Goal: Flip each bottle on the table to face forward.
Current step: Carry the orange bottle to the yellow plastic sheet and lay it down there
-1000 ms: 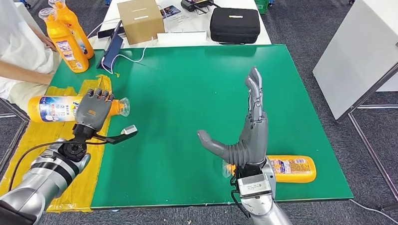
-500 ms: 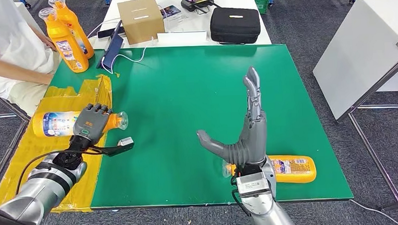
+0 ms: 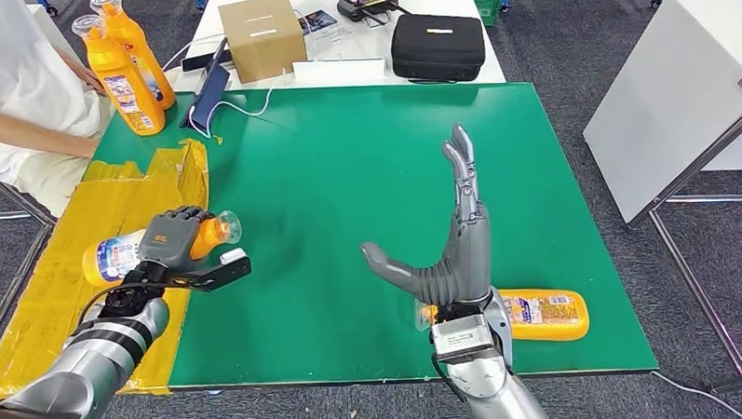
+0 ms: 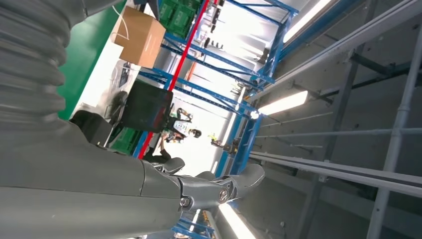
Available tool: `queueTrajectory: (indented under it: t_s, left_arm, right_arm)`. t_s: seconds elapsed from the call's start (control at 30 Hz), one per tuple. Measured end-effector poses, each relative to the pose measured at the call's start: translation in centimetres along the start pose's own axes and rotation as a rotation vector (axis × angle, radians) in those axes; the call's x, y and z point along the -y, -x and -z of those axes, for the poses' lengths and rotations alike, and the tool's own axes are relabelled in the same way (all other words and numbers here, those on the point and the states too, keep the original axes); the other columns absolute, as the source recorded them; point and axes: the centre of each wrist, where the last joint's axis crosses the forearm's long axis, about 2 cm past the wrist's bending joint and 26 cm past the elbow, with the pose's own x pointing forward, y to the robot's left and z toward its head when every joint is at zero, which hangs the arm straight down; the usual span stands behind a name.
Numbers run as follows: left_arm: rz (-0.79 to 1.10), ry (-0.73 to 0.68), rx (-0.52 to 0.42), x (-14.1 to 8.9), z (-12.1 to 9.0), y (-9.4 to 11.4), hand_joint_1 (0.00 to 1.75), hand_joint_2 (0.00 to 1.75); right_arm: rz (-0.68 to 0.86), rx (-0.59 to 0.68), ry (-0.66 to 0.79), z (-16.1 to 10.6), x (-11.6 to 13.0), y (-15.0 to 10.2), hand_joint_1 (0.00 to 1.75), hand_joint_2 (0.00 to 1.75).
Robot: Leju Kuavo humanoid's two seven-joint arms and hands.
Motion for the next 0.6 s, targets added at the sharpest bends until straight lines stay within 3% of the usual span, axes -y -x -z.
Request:
queueTrajectory:
  t_s: [0.03, 0.17, 0.6]
  left_arm:
    - [-0.003, 0.006, -0.004, 0.1, -0.1, 0.0, 0.61, 1.75]
    - [-0.011, 0.021, -0.014, 0.5, -0.4, -0.1, 0.00, 1.75]
    - [-0.021, 0.113, -0.045, 1.5, -1.1, -0.6, 0.00, 1.75]
  right_arm:
    - [0.000, 0.000, -0.001, 0.0, 0.0, 0.0, 0.00, 1.75]
    - [0.000, -0.001, -0.002, 0.0, 0.0, 0.0, 0.00, 1.75]
    - [-0.001, -0.006, -0.015, 0.0, -0.1, 0.1, 0.00, 1.75]
